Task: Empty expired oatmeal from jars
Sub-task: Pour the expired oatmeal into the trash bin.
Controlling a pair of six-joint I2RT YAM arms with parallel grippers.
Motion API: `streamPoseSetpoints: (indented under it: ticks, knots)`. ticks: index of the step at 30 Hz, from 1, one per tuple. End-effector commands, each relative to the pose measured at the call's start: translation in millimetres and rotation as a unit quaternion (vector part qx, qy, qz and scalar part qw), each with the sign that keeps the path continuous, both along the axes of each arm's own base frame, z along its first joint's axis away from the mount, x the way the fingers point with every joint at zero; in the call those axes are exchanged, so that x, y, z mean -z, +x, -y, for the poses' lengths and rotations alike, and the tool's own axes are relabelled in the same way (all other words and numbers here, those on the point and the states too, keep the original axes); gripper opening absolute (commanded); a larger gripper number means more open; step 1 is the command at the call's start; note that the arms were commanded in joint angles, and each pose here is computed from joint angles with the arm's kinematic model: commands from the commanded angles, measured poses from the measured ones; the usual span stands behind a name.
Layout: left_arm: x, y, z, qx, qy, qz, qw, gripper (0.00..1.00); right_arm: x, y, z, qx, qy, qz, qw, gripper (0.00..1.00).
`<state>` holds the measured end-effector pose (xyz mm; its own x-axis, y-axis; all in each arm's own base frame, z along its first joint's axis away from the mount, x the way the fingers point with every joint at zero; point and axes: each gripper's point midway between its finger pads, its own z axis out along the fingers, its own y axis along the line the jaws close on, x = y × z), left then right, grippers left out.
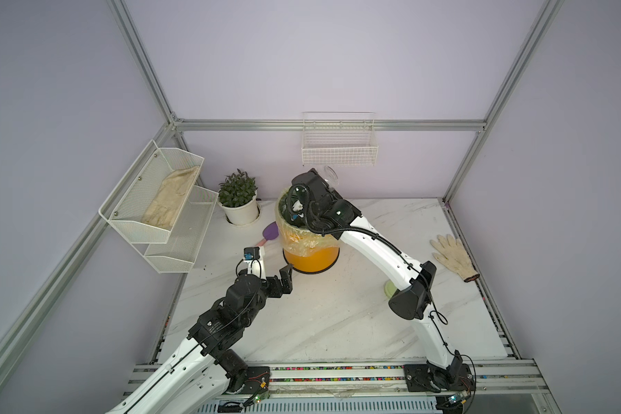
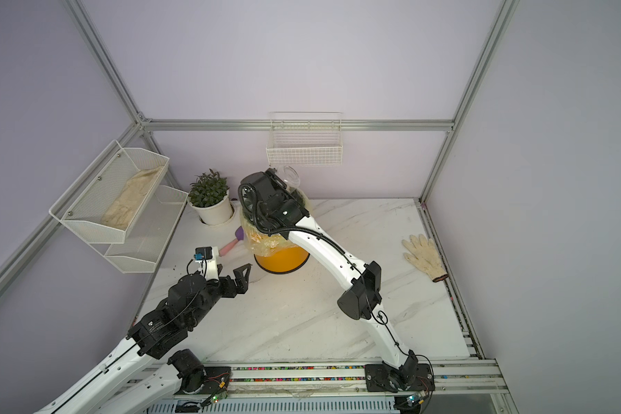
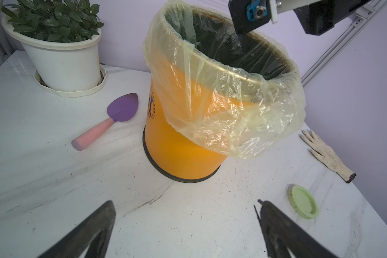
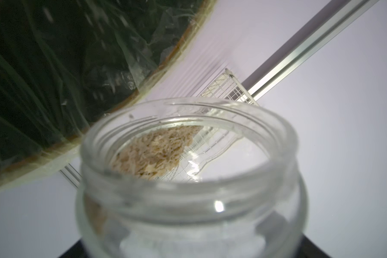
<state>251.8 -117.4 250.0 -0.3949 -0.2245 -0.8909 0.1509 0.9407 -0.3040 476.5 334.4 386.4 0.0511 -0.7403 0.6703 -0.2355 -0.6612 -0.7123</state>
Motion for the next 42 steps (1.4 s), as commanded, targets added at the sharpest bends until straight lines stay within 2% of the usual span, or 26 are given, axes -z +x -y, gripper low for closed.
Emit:
streamPoseSetpoints:
  ticks: [1, 3, 4, 6, 7, 9, 10, 12, 13, 15, 16, 18, 19, 22, 24, 29, 37, 39, 41, 42]
  knots:
    - [-22.8, -0.3, -1.3, -0.002, -0.028, 0.026, 0.999, 1.0, -26.6, -10.6, 14.8, -0.03, -0.207, -0.012, 0.978, 0.03]
    - [-21.9, 0.6, 0.3, 0.0, -0.029, 0.027, 0.999, 1.0, 16.9, -16.8, 36.1, 0.021, -0.227, -0.063, 0.972, 0.04]
    - [-22.8, 1.2, 1.5, 0.002, -0.028, 0.026, 0.999, 1.0, 22.9, -17.7, 36.4, 0.017, -0.226, -0.063, 0.972, 0.04]
    - [-24.2, 1.1, 2.9, 0.006, -0.026, 0.024, 0.999, 1.0, 0.2, -12.8, 13.1, -0.049, -0.221, -0.017, 0.974, 0.04]
    - [-24.3, 0.7, 3.4, 0.008, -0.026, 0.023, 0.999, 1.0, -3.5, -10.8, 12.1, -0.053, -0.223, -0.016, 0.973, 0.04]
    - [-25.6, 0.6, 3.5, 0.008, -0.026, 0.025, 0.999, 1.0, 25.0, -18.7, 47.2, 0.042, -0.261, -0.076, 0.961, 0.05]
    - [-27.6, 0.6, 3.4, 0.009, -0.025, 0.026, 0.999, 1.0, 25.0, -18.9, 49.7, 0.061, -0.263, -0.072, 0.96, 0.05]
    - [-31.1, 0.1, 2.4, 0.007, -0.025, 0.028, 0.999, 1.0, -3.9, -8.7, 6.8, -0.004, -0.231, -0.011, 0.973, 0.05]
    - [-30.4, -0.1, 1.9, 0.006, -0.027, 0.028, 0.999, 1.0, -5.0, -7.2, 5.4, -0.001, -0.244, -0.015, 0.97, 0.04]
    - [-28.4, -0.3, 1.8, 0.004, -0.032, 0.026, 0.999, 1.0, 16.2, -7.7, 38.0, 0.089, -0.287, -0.053, 0.952, 0.04]
    - [-28.8, -0.5, 2.5, 0.006, -0.034, 0.026, 0.999, 1.0, 20.4, -9.5, 42.8, 0.105, -0.292, -0.057, 0.949, 0.04]
    - [-27.6, -1.5, 3.6, 0.01, -0.034, 0.025, 0.999, 1.0, 7.6, -15.5, 10.6, 0.031, -0.28, -0.038, 0.959, 0.04]
    - [-25.9, -1.5, 3.1, 0.009, -0.034, 0.024, 0.999, 1.0, 4.2, -15.5, 9.3, 0.032, -0.289, -0.031, 0.956, 0.04]
    - [-23.6, -2.2, 2.7, 0.01, -0.033, 0.024, 0.999, 1.0, 20.4, -11.3, 35.9, 0.122, -0.324, -0.047, 0.937, 0.04]
    - [-22.8, -2.8, 2.4, 0.011, -0.03, 0.025, 0.999, 1.0, 17.5, -8.1, 20.9, 0.103, -0.307, -0.035, 0.945, 0.03]
    - [-18.2, -3.1, 0.1, 0.007, -0.03, 0.028, 0.999, 1.0, 20.0, -8.8, 38.6, 0.173, -0.331, -0.042, 0.927, 0.02]
    - [-18.6, -4.5, -0.4, 0.008, -0.031, 0.029, 0.999, 1.0, 22.9, 4.2, 35.1, 0.112, -0.298, -0.042, 0.947, 0.03]
    - [-18.2, -4.4, 0.0, 0.009, -0.029, 0.028, 0.999, 1.0, 32.4, -0.7, 43.9, 0.091, -0.304, -0.071, 0.946, 0.03]
    - [-18.1, -4.0, 0.4, 0.009, -0.028, 0.028, 0.999, 1.0, 32.2, 0.5, 35.5, 0.054, -0.286, -0.072, 0.954, 0.04]
    - [-17.9, -3.5, 0.4, 0.008, -0.027, 0.027, 0.999, 1.0, 29.9, 1.9, 38.6, 0.06, -0.286, -0.071, 0.954, 0.04]
